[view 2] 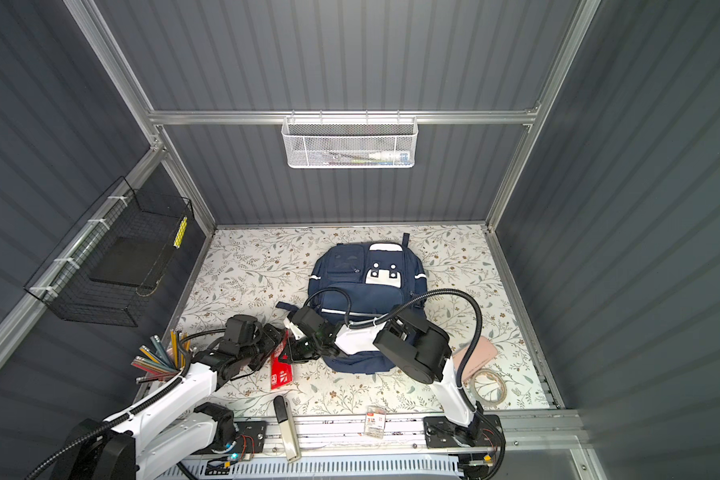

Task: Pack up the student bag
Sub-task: 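Grasp the red M&G pencil package with the right gripper while left steadies it, then lift the red package with the right gripper while left holds the pocket open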

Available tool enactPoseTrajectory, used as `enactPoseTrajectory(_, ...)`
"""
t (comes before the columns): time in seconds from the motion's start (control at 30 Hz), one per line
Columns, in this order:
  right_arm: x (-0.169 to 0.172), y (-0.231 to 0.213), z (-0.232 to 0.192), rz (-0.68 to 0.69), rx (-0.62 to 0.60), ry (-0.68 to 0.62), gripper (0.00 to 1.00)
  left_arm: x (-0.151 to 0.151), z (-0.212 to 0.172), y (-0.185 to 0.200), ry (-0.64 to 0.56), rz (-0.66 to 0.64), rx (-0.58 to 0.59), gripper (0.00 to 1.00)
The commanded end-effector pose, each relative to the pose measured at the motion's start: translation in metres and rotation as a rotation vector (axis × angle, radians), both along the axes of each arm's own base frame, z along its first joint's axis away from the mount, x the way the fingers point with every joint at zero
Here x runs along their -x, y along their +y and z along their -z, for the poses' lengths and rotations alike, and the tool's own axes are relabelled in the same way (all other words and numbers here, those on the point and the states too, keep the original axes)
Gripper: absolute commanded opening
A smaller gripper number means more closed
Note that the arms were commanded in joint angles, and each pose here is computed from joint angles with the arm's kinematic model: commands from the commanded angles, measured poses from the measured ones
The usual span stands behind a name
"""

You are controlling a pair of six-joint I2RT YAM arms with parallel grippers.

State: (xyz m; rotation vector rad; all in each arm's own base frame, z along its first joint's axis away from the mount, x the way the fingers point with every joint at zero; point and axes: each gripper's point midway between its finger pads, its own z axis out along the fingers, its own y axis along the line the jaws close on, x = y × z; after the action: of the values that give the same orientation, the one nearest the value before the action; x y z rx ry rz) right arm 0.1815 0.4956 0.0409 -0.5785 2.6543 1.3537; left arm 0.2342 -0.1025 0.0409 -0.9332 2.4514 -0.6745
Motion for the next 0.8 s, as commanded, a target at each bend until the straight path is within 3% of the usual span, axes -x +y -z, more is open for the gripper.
enactPoseTrajectory(0.0,-0.007,0.003,-0.055,-0.004,-0.114,-0.149,0.04,0.021,0.001,0.002,0.086,0.087,-0.059,0.83)
enactPoseTrajectory(0.17,-0.024,-0.021,-0.103,0.117,-0.129,-0.281,0.0,-0.013,-0.08,0.0,-0.157,0.209,-0.17,0.87)
enactPoseTrajectory(0.3,-0.035,-0.053,-0.127,0.237,-0.107,-0.359,0.0,-0.036,-0.142,-0.022,-0.394,0.386,-0.201,0.93)
enactPoseTrajectory(0.4,-0.041,-0.092,-0.142,0.357,-0.086,-0.434,0.0,-0.05,-0.174,-0.049,-0.533,0.548,-0.202,0.92)
enactPoseTrajectory(0.57,-0.05,-0.175,-0.147,0.509,-0.033,-0.436,0.0,-0.071,-0.186,-0.098,-0.56,0.745,-0.227,0.93)
enactPoseTrajectory(0.77,-0.048,-0.306,-0.151,0.76,0.063,-0.487,0.0,-0.067,-0.166,-0.179,-0.564,1.128,-0.47,0.94)
